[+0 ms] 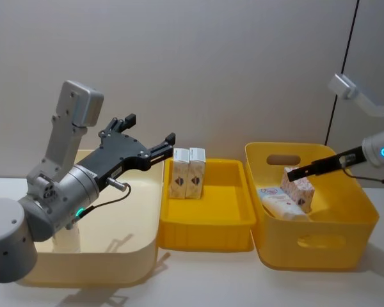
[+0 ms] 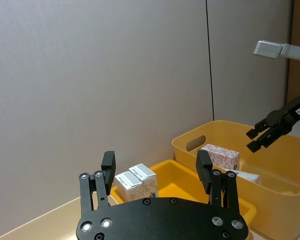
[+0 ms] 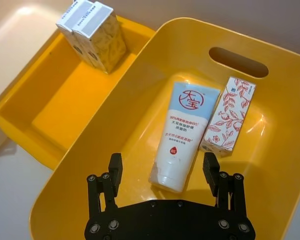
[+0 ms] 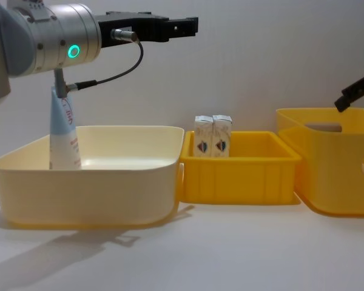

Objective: Bimanual collaborative sorting of washing and personal care products

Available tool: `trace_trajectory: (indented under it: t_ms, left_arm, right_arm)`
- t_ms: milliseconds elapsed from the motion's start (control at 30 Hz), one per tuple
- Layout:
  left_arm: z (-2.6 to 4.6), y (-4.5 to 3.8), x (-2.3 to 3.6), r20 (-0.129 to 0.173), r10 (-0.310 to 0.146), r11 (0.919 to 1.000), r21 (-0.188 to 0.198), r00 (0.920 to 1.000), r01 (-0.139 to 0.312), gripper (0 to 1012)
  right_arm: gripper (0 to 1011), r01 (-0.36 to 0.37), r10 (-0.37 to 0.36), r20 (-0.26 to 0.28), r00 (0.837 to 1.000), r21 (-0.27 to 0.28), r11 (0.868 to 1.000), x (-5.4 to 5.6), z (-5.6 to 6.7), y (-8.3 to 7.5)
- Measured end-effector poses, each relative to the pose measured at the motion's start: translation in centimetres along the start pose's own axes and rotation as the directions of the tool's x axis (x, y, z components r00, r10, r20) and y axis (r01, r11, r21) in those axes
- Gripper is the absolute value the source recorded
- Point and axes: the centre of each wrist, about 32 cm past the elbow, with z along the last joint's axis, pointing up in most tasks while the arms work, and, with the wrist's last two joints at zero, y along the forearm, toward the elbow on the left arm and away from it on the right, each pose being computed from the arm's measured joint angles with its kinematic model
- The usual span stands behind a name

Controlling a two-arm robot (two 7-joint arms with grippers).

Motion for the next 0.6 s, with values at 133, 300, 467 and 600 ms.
trace_trajectory:
  t_ms: [133, 300, 467, 600]
  left_arm:
    - [0.0, 0.01, 0.01, 0.0, 0.0, 1.0, 0.0, 1.0, 0.0, 1001]
    - [0.0, 0.0, 0.0, 0.0, 0.0, 1.0, 0.0, 1.0, 0.0, 1002]
    - [0.0, 0.0, 0.0, 0.0, 0.0, 1.0, 0.0, 1.0, 0.0, 1002]
    - [0.0, 0.0, 0.0, 0.0, 0.0, 1.0, 0.0, 1.0, 0.0, 1002]
  right_arm:
    - [1001, -0.004, 0.003, 0.023, 1.0, 0.042, 0.999, -0.4, -0.5, -0.4]
    - [1001, -0.011, 0.006, 0.05, 0.999, 0.092, 0.996, -0.9, -1.3, -0.8]
    - [1001, -0.021, 0.009, 0.082, 0.997, 0.147, 0.989, -1.5, -2.3, -1.5]
    - [1001, -0.036, 0.011, 0.119, 0.993, 0.207, 0.978, -2.1, -3.4, -2.3]
